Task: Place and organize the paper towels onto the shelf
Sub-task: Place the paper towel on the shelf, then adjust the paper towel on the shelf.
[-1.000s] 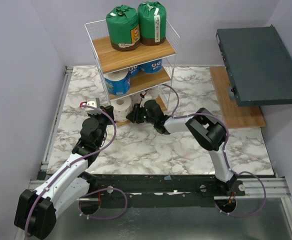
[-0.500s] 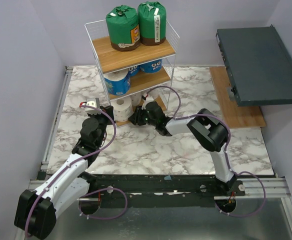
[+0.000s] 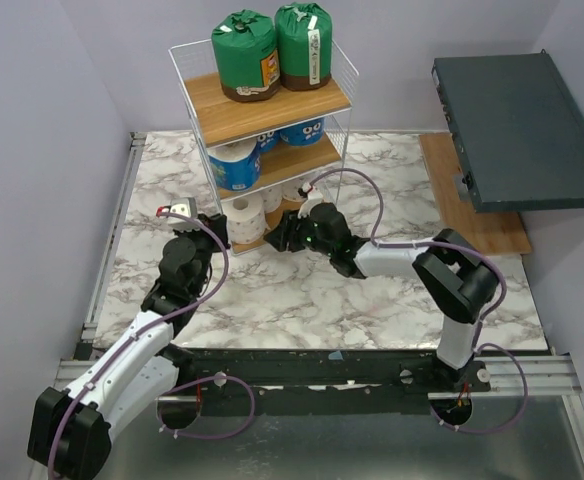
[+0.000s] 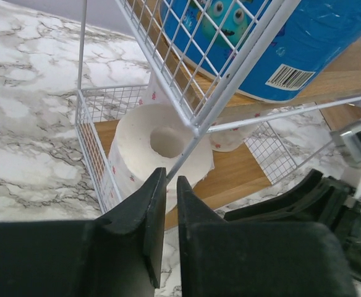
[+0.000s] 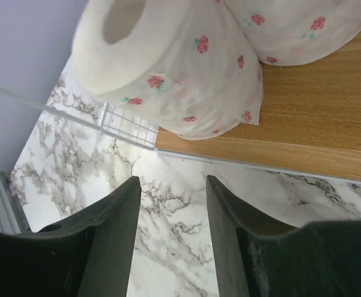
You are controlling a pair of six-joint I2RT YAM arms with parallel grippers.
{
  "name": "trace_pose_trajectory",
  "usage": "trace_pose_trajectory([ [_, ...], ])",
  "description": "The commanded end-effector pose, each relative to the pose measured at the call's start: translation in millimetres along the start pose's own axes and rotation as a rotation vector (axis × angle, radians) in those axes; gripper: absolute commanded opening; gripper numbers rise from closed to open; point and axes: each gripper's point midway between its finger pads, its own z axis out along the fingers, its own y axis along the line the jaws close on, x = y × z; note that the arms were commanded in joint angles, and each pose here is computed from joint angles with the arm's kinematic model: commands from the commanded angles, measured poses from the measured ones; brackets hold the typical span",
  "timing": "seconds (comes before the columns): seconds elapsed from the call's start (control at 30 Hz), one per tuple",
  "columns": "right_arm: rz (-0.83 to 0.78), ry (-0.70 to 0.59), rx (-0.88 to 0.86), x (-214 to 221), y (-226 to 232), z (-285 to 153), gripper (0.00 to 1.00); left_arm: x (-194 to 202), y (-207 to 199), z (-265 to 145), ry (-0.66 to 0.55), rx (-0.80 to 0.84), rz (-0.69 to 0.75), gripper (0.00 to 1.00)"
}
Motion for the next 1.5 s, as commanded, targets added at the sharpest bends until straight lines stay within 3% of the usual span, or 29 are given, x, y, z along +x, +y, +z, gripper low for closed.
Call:
trace_pose_trajectory([
  [0.0,-0.032,0.008,-0.002,-4.3,6.2,-28.5,0.52,-8.7,-4.2,-7.2,0.008,-0.008,-0.045,0.19],
  [0.17,-0.050,-0.010,0.032,-8.6,3.7,-56.1,0.54,-9.7,-3.7,-16.8,0.001,0.002,-0.070,0.44],
  [0.3,-0.051,-0.029,0.056,-11.0,1.3,-74.6,0.55,-10.1,-3.8,-23.4,0.016,0.004,-0.074,0.54],
  [0.47,-0.058,-0.044,0.089,-14.6,-2.0,-94.0,0.56,-19.6,-2.6,-37.6,-0.013,0.010,-0.092,0.61],
  [0.77,-0.069,-0.082,0.175,-21.3,-14.6,-118.2,0.56,-2.7,6.7,-47.7,0.048,-0.027,-0.126,0.67],
  [0.9,-0.057,-0.106,0.215,-23.1,-22.0,-125.4,0.56,4.6,15.6,-52.0,0.092,-0.084,-0.139,0.77],
  [1.07,-0.046,-0.154,0.221,-32.7,-20.2,-136.6,0.56,2.3,15.6,-58.2,0.114,-0.098,-0.156,0.82],
  [1.33,-0.081,-0.315,-0.043,-116.3,63.0,-133.7,0.56,-20.9,3.1,-42.4,-0.049,-0.020,-0.197,0.81],
  [1.47,-0.101,-0.325,-0.134,-147.0,95.5,-111.6,0.54,-27.0,-3.9,-29.0,-0.049,-0.014,-0.179,0.79],
])
